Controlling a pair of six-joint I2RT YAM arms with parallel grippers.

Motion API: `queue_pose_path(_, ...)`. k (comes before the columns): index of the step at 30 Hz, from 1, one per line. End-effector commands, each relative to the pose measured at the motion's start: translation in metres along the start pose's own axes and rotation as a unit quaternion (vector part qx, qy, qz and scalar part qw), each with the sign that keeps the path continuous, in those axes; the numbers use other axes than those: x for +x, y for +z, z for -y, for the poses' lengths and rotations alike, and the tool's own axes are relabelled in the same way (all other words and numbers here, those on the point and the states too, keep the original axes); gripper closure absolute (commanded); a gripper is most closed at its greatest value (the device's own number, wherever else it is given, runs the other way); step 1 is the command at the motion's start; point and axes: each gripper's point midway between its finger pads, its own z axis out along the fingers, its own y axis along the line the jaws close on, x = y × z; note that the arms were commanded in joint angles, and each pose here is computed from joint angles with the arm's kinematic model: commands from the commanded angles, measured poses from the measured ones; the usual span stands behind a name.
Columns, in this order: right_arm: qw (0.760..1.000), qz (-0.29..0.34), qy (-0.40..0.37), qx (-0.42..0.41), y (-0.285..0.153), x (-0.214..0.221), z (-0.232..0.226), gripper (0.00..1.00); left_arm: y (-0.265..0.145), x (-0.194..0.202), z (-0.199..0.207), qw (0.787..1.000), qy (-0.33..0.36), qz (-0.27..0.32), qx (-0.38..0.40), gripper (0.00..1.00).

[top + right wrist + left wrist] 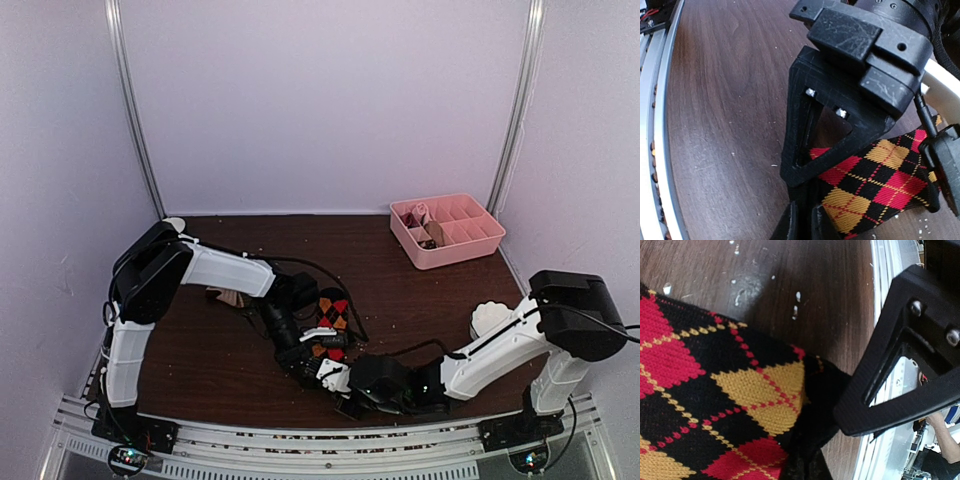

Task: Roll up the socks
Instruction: Roll the sock at the center of the board.

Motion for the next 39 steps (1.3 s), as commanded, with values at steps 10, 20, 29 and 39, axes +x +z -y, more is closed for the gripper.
queue_pose_path(10, 0.989, -0.02, 0.146, -0.019, 0.015, 0.027, 0.019, 0.98, 0.012, 0.021, -0.026, 0.998, 0.026, -0.043, -0.049, 0.95)
queue_pose_path(20, 0.95, -0.051, 0.29, -0.105, 0.016, 0.046, 0.025, 1.0, -0.026, 0.006, -0.017, 0.972, 0.159, 0.043, -0.17, 0.39)
queue_pose_path(29, 0.922, -0.119, 0.35, -0.118, 0.019, 0.067, 0.028, 1.0, -0.055, -0.008, -0.009, 0.932, 0.246, 0.09, -0.251, 0.2)
queue_pose_path(39, 0.906, -0.101, 0.387, -0.139, 0.016, 0.055, 0.024, 1.0, -0.053, -0.01, 0.006, 0.913, 0.299, 0.124, -0.25, 0.19)
